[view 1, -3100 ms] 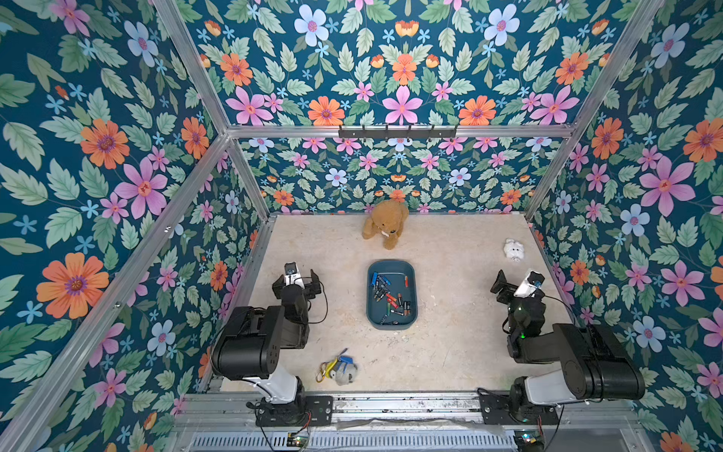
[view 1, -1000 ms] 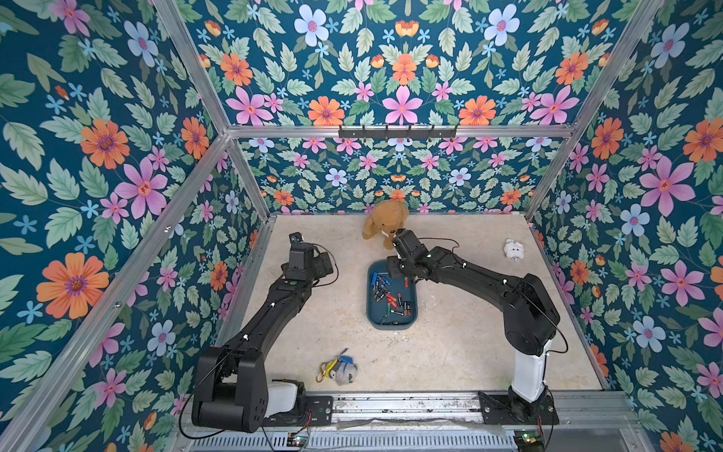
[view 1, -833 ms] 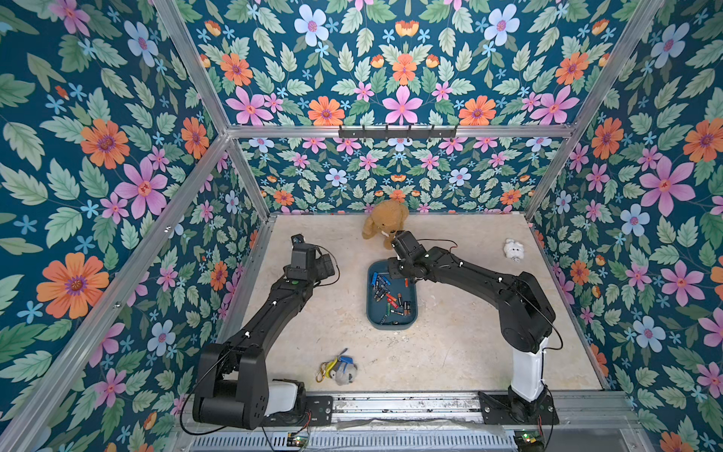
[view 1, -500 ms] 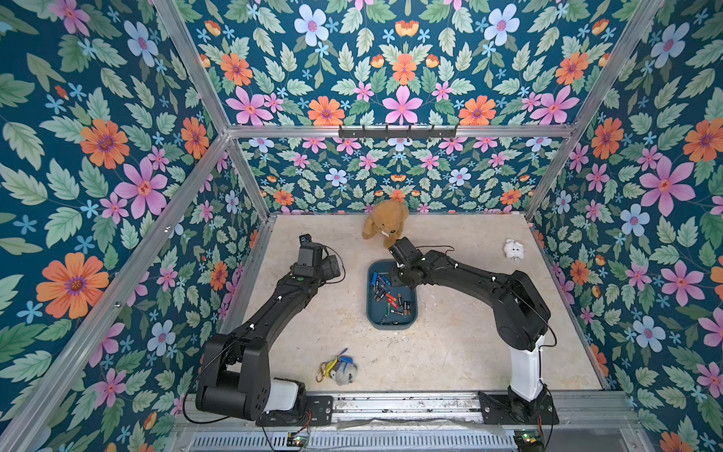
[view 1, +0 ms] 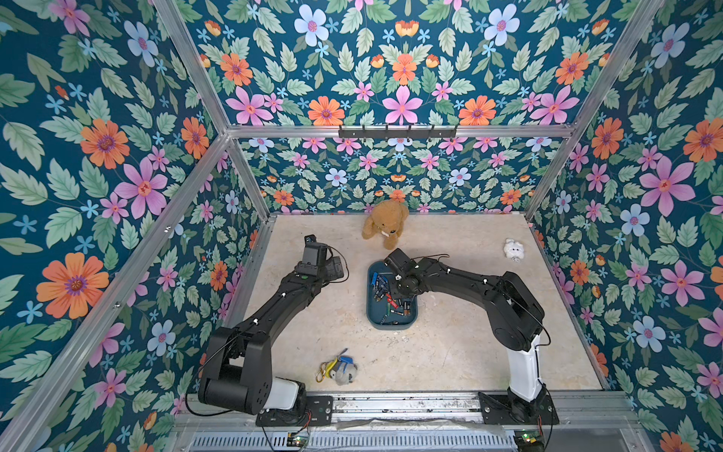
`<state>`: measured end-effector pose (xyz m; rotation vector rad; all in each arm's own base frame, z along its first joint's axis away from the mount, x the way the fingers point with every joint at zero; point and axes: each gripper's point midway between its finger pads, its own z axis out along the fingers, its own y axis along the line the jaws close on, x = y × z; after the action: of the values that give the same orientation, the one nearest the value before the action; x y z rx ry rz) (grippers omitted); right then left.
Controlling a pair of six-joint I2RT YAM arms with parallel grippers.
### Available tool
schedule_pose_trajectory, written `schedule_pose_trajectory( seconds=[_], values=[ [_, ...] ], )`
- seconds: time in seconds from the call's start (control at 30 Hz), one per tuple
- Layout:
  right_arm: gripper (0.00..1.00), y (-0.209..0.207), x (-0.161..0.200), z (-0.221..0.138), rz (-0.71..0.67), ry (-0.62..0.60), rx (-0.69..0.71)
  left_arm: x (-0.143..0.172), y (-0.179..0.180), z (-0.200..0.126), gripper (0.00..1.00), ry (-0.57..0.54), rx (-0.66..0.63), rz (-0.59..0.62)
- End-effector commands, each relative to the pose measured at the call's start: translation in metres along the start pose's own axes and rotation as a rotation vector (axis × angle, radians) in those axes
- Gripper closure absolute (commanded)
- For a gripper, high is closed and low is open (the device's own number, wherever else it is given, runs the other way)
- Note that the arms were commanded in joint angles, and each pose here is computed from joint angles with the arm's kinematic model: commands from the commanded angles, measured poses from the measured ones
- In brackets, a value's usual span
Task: Take the batteries out of the storage box
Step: Pick up the battery from the storage box.
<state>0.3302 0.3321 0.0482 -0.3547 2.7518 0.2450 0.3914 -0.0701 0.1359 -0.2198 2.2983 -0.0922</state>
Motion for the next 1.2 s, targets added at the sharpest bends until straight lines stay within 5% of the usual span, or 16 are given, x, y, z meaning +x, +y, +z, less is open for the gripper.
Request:
schedule_pose_trajectory(
  seconds=[0.0,0.83,1.17],
  values=[
    [0.64,-0.007,0.007,0.003,0.007,0.017,0.032,0.001,-0.002,0.0,0.02,0.008,0.003,-0.006],
    [0.77,-0.017,0.026,0.02,-0.009,0.072,0.079,0.003,-0.012,0.003,0.03,0.036,0.007,0.012],
    [0.81,-0.01,0.007,-0.001,-0.001,0.026,0.065,-0.007,-0.023,-0.008,0.03,0.045,0.017,0.033]
  ],
)
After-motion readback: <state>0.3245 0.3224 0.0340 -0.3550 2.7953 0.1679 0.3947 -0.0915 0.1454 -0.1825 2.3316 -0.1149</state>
